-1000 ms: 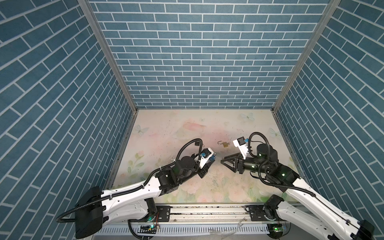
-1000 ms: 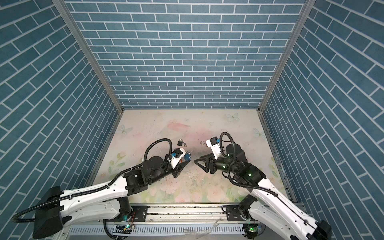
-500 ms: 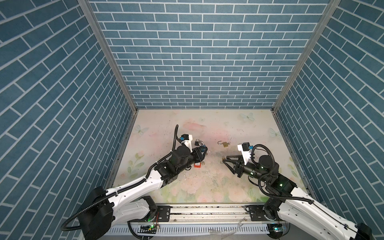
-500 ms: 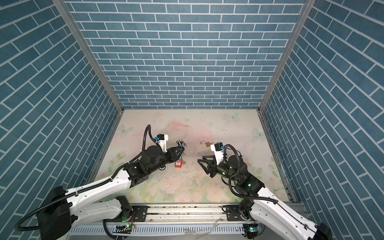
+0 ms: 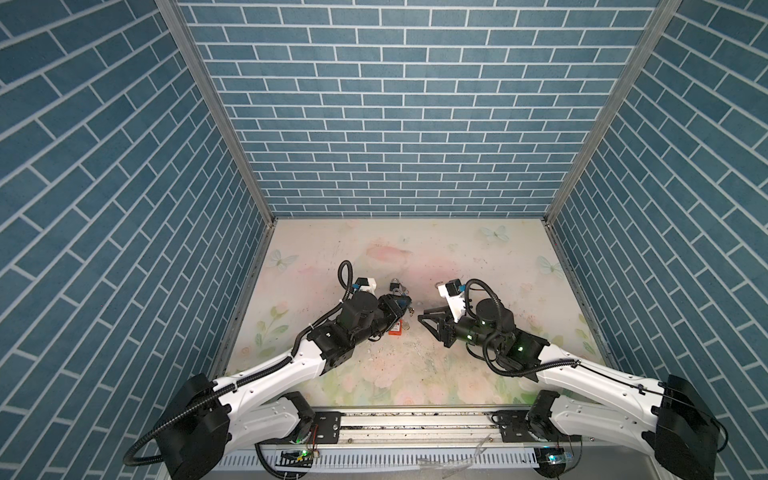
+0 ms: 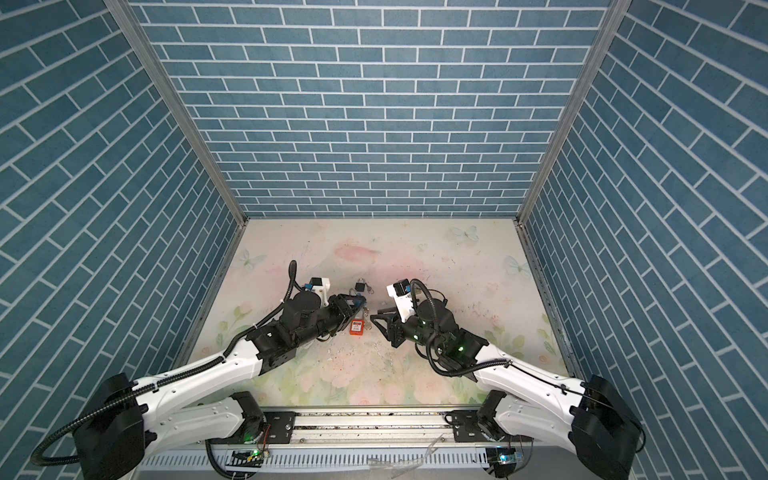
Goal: Lock with the key
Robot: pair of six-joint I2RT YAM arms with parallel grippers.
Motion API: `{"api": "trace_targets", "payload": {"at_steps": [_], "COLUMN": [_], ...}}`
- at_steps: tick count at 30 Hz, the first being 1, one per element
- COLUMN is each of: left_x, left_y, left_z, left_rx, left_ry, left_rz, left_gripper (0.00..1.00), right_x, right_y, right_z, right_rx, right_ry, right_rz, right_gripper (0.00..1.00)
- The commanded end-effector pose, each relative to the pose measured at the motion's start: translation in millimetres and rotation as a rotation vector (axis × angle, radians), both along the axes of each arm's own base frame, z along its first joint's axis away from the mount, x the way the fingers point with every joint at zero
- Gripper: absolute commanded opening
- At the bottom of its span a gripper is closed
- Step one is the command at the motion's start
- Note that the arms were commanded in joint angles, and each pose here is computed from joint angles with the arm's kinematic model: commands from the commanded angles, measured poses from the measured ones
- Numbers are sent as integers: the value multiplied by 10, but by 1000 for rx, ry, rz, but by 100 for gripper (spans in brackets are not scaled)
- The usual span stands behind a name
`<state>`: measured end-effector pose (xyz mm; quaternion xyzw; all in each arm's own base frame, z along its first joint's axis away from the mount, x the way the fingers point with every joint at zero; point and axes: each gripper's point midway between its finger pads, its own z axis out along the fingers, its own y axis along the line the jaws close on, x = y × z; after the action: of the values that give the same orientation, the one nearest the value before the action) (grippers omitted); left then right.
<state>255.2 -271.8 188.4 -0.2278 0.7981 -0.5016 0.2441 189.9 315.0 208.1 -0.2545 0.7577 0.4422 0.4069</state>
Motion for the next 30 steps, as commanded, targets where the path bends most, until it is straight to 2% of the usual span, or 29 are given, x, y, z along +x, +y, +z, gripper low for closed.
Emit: {"api": "trace_targets", "payload": {"at_steps": [1, 23, 30], "left_x": [20, 31, 49], "left_y": [38, 81, 106], "left_z": [39, 31, 17], "left_rx": [-26, -38, -38], "left_ry": [5, 8, 9], "left_rz": [15, 17, 26], "left_gripper": [0, 0, 0], "right_x": [80, 183, 174], "right_y": [77, 347, 378], "right_z": [239, 26, -46], "right_rx": [44, 20, 17], "right_ry": [-79, -34, -12], "right_rz": [-6, 37, 49], "right_gripper": [29, 17, 18]}}
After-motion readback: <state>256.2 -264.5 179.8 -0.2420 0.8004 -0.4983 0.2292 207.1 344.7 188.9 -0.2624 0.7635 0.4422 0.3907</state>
